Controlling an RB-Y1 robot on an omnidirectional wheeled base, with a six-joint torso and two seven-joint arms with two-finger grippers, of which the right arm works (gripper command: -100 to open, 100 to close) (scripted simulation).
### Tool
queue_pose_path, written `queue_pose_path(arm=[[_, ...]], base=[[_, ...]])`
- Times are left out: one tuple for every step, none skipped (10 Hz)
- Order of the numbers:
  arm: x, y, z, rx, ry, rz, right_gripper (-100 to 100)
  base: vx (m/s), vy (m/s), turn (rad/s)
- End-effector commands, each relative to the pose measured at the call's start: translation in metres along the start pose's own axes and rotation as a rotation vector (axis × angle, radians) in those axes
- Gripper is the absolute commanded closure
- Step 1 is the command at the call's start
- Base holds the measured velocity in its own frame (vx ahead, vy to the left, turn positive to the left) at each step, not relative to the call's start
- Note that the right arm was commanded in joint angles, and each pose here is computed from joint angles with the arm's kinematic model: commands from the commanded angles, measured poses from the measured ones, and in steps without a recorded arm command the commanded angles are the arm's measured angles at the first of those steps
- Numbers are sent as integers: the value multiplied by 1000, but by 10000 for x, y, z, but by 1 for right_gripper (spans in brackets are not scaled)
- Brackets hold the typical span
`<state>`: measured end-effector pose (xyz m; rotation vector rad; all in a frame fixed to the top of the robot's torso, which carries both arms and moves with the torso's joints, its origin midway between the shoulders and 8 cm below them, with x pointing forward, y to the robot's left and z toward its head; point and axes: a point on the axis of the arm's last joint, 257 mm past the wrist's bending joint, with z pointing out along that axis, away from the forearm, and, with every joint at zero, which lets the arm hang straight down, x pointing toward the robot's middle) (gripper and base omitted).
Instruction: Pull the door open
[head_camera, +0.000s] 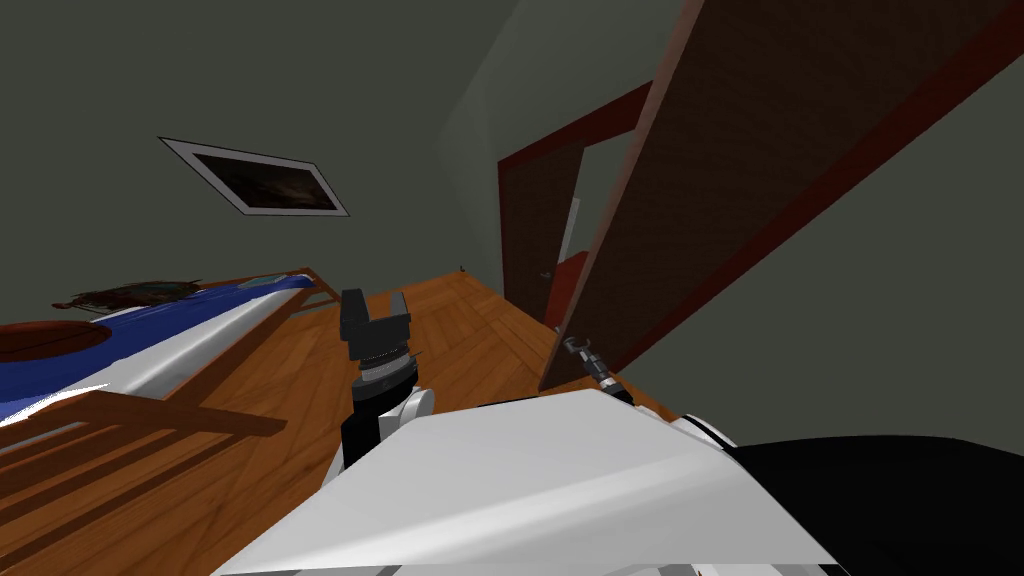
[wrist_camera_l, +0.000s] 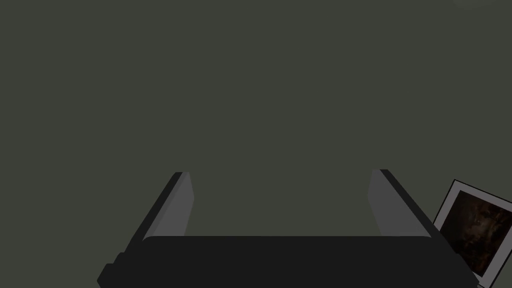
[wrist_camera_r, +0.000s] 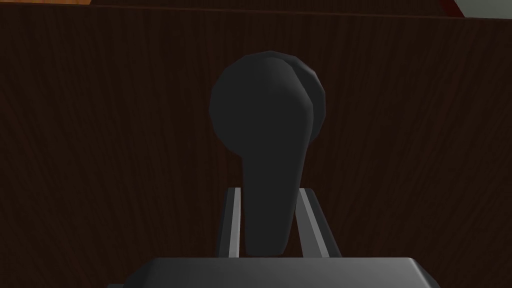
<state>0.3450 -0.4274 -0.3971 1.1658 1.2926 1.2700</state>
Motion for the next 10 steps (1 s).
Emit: queue_pose_path(arm=[[43,-148,-136,43,-4,6,100],[129,-4,-1,-6,20,10,100],[99,-56,-49,11,12,9,100],[80,-89,-80,22,6,8,100],[118,-23,-18,0,17,10,100],[96,-60,-53,13,11,9,100],[129,-4,-1,-6,20,10,100],[16,17,-49,-2,2,2,100],[5,19,-74,-3,2,3,100],[-1,21,-88,-4,1,3,100]], base=[[0,0,0],[-1,3,-31],[0,0,0],[12,4,7],[7,1,-8],[5,-3,18],[2,-6,-9],[-84,-52,185],[-178,-75,245],[-181,-84,161]])
